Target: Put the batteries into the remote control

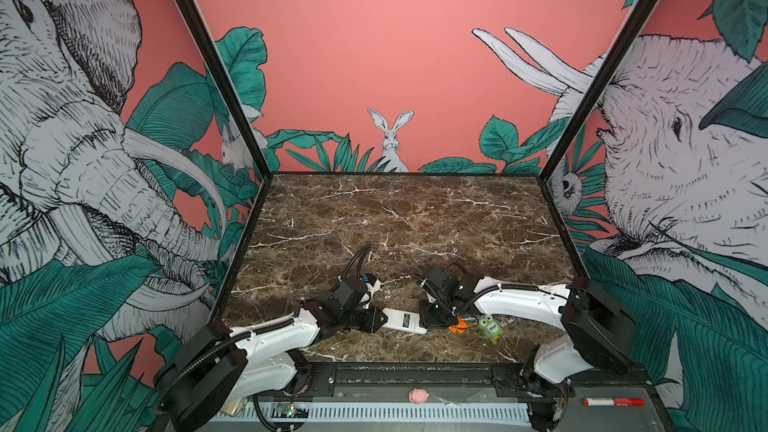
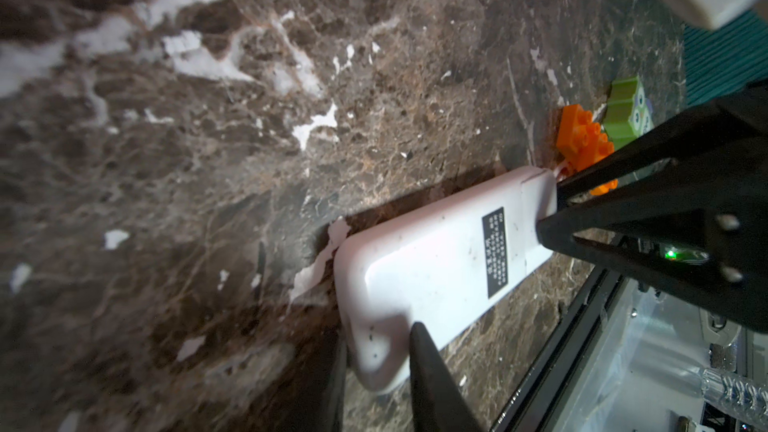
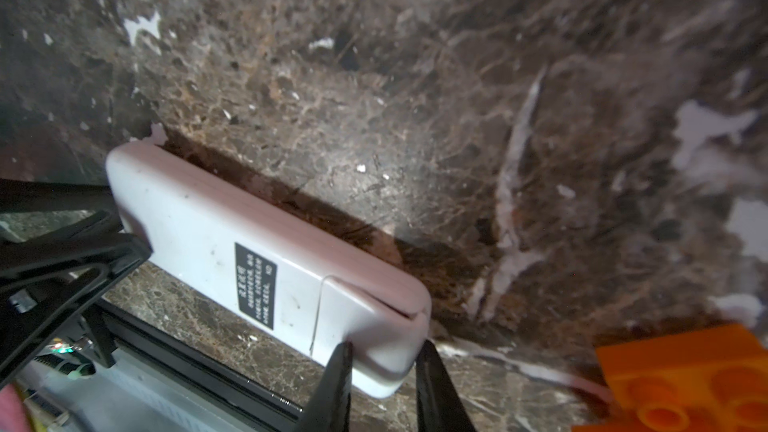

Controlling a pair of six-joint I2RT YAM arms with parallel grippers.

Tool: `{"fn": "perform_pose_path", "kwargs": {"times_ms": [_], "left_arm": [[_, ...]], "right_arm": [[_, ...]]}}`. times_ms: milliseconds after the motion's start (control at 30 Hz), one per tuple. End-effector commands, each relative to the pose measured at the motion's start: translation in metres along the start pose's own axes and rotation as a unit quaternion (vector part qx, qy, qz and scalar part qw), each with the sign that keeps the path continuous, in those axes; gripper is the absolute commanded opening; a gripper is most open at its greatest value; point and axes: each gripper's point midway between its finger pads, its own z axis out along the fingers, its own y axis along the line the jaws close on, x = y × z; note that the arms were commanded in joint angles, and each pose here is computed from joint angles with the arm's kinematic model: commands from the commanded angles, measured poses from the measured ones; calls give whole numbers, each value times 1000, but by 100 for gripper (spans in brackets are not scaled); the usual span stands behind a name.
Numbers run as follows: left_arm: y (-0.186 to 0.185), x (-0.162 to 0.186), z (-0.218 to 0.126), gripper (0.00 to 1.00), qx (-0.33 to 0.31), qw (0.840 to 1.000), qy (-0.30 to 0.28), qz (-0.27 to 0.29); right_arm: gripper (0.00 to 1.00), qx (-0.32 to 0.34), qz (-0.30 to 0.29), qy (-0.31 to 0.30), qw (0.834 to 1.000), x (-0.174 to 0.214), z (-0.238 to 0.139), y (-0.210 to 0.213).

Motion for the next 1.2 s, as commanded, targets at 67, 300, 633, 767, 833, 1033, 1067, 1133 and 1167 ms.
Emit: {"fn": "perform_pose_path", "kwargs": {"times_ms": [67,300,633,767,833,1033,1067,1133,1167], "left_arm": [[-1,23,2,24,-3,1000,26,-12],[1,31,3,20,-10,999,28,-22],[5,36,0,19,-18,999,31,-19],[5,36,0,19,-16,999,29,-18],[6,38,0,19,-16,999,29,-18],[5,39,1,19,-13,999,30,-19],[4,39,1,18,-12,999,28,-20],[4,39,1,18,-11,999,27,-19],[5,39,1,18,-11,999,27,-19]], "right_arm": [[26,40,-16,13,999,8,28,-7],[31,33,25,-3,999,11,37,-17],[25,17,58,-9,998,19,45,-27],[17,30,50,-2,998,22,46,-32],[14,33,49,2,998,23,48,-34],[6,50,34,8,998,22,48,-34],[5,51,32,8,998,21,47,-34],[3,54,30,9,998,21,48,-33],[3,57,28,8,998,21,47,-33]]}}
